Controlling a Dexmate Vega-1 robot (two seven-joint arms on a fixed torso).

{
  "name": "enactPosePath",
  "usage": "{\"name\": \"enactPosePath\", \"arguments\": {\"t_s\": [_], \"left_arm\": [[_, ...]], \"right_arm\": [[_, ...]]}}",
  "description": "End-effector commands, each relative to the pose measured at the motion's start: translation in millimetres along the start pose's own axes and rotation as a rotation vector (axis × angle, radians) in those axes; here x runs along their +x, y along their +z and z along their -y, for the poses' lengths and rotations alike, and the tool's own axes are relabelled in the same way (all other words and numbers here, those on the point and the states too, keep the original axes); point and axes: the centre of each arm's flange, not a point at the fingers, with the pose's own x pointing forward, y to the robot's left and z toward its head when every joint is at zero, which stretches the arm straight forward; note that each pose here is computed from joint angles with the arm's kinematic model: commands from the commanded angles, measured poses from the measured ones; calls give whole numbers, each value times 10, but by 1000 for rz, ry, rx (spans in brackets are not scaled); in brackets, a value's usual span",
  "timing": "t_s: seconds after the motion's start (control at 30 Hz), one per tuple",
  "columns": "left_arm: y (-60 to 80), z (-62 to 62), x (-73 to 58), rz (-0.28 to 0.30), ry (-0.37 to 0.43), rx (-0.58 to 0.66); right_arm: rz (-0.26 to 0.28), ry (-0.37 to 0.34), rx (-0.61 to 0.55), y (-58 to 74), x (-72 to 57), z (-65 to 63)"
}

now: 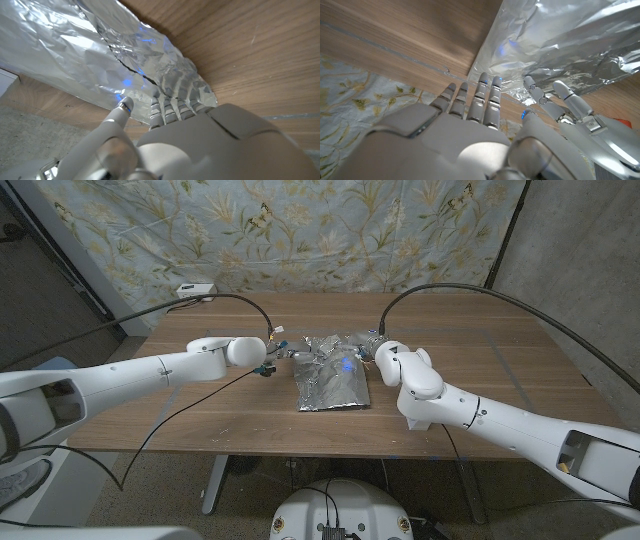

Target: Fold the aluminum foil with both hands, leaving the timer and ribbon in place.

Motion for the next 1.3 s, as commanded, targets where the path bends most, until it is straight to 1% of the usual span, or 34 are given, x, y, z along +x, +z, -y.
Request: {"name": "enactPosePath", "arguments": {"t_s": [0.03, 0.27, 0.63, 0.73, 0.9, 1.17, 1.3], "left_arm": [[-4, 6, -18, -7, 2, -6], [15, 16, -16, -8, 4, -7], [26, 33, -36, -16, 1, -10], [34, 36, -40, -16, 2, -10], [48, 44, -39, -16, 3, -13], [57, 56, -44, -19, 2, -15], [62, 60, -46, -23, 4, -16]], "right_arm": [[-13, 23, -6, 63, 68, -76], [-9, 17, -12, 47, 112, -140], [1, -7, -23, -35, 178, -239], [4, -12, -26, -64, 200, -283], [7, -5, -28, -92, 218, -333], [7, 8, -33, -104, 224, -344], [12, -3, -31, -98, 206, -300]]}}
